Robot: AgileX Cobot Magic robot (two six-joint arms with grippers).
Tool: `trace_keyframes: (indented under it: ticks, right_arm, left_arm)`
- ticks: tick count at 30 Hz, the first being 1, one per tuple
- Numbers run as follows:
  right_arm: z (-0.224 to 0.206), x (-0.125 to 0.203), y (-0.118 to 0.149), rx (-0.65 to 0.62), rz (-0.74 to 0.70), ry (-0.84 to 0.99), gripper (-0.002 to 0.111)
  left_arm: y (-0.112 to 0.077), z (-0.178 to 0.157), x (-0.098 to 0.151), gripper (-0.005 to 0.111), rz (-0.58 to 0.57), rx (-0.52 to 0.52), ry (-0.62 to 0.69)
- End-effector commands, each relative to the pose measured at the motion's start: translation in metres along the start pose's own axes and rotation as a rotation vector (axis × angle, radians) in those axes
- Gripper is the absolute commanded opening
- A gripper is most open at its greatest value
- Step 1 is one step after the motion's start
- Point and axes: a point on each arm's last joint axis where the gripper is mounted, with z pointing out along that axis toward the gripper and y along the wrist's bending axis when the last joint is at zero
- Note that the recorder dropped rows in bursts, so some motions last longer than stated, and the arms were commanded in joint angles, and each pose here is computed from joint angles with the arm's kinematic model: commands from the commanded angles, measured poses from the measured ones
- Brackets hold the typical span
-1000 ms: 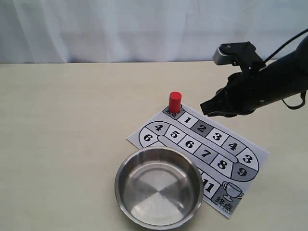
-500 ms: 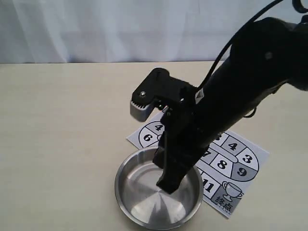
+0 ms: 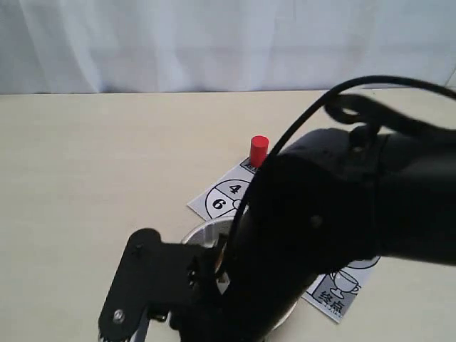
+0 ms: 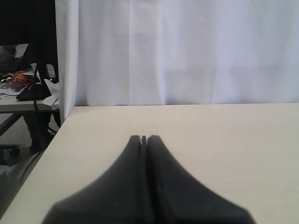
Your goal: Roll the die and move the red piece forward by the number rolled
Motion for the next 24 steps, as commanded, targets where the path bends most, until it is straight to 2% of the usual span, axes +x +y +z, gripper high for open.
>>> trace_keyframes:
  ticks: [1, 7, 16, 24]
  right_arm:
    - [0.023, -0.003, 0.006, -0.025, -0.03, 0.057, 0.004]
    - [0.057, -0.009, 0.02, -0.054, -0.077, 0.113, 0.004]
    - [0.081, -0.015, 0.048, -0.076, -0.143, 0.145, 0.004]
    - [0.11, -0.016, 0.044, -0.056, -0.14, 0.149, 0.004]
  left_arm:
    - [0.0, 0.0, -0.003, 0.0, -0.003, 0.0, -0.016]
    - [0.0, 0.0, -0.003, 0.0, -0.003, 0.0, -0.016]
    - [0.0, 0.0, -0.003, 0.0, -0.003, 0.0, -0.016]
    - [0.0, 0.0, -0.003, 0.0, -0.003, 0.0, -0.016]
